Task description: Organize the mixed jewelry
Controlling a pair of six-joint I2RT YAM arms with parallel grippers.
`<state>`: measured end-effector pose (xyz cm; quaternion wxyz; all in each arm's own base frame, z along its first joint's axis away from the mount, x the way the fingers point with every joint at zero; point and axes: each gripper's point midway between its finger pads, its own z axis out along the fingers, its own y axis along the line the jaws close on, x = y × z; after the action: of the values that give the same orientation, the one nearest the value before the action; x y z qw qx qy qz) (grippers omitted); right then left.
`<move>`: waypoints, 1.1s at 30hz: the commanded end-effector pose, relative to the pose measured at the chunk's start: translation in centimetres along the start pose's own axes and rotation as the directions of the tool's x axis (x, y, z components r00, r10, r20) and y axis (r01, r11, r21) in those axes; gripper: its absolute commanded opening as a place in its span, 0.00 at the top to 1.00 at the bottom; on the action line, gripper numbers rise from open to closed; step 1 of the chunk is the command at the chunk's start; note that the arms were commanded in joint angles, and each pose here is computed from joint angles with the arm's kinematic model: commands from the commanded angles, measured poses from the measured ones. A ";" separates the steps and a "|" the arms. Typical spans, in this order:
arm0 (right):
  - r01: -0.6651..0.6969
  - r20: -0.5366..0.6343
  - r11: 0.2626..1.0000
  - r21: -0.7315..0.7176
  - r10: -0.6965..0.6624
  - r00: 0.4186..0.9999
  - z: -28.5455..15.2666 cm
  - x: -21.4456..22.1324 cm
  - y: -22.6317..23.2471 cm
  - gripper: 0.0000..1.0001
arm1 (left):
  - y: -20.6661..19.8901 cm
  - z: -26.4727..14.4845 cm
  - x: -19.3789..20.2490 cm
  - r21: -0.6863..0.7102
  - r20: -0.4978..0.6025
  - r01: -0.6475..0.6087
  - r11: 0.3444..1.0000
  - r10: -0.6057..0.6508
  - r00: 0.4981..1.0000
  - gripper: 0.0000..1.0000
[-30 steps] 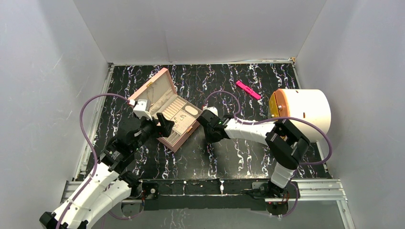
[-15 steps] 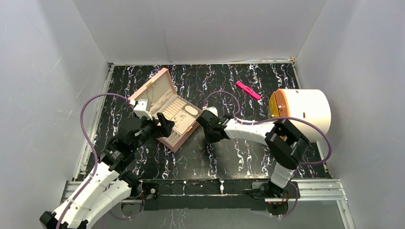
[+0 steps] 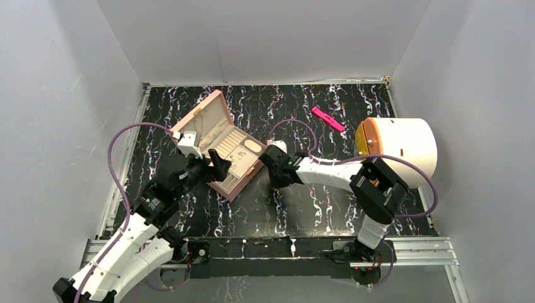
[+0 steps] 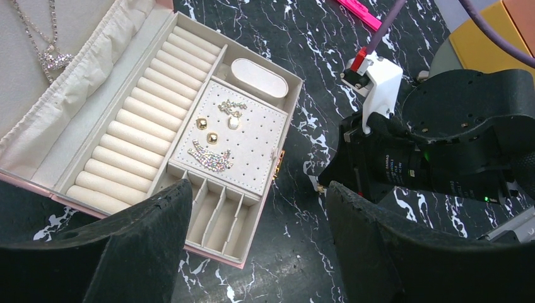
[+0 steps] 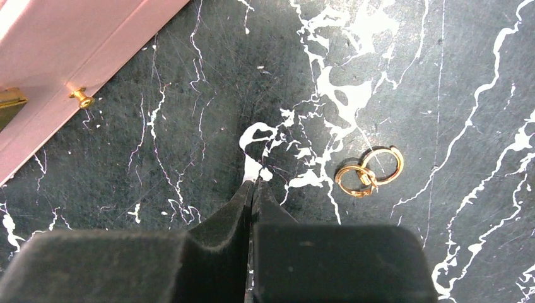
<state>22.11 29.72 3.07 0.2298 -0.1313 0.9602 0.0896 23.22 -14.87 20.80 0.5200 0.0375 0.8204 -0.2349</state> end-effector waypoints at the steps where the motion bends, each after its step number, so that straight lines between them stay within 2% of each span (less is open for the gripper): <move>1: 0.004 0.050 0.999 -0.035 -0.002 0.999 -0.4 -1.7 1.4 0.96 | -1.0 -0.4 -1.7 0.028 0.042 0.002 1.000 -0.003 0.999 0.25; 3: 0.004 0.048 0.999 -0.033 -0.002 0.999 -0.4 -1.7 1.4 1.00 | -1.0 -0.4 -1.8 0.028 0.042 0.002 1.000 -0.003 0.999 0.25; 10: -0.001 0.079 0.999 -0.051 0.005 0.997 -1.0 -2.2 1.5 1.00 | -1.0 -0.3 -1.6 0.028 0.034 0.010 1.000 -0.011 0.999 0.25; 16: -0.019 0.184 0.978 -0.206 0.058 0.981 -3.4 -3.5 3.1 1.00 | -1.7 0.1 -0.9 0.059 -0.003 0.051 0.997 -0.050 0.999 0.25; 20: -0.059 0.280 0.949 -0.310 0.150 0.948 -6.3 -5.1 3.5 1.00 | -4.0 -0.2 -1.2 0.176 -0.001 0.122 0.977 -0.123 0.992 0.25; 23: -0.058 0.381 0.905 -0.422 0.235 0.894 -9.4 -7.1 4.2 1.00 | -5.2 -0.5 -2.1 0.223 0.008 0.220 0.950 -0.228 0.974 0.25; 27: -0.010 0.485 0.836 -0.548 0.328 0.810 -14.1 -9.6 5.0 1.00 | -7.2 -0.6 -2.7 0.284 -0.047 0.348 0.893 -0.350 0.936 0.25; 33: 0.037 0.514 0.732 -0.681 0.440 0.736 -18.1 -11.1 6.0 1.00 | -9.9 0.0 -2.0 0.383 -0.178 0.538 0.751 -0.511 0.841 0.26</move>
<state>22.07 32.41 19.63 0.4346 -0.0704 0.8047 0.3983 22.07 -20.92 24.49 0.4401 -0.0491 0.7773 -0.4469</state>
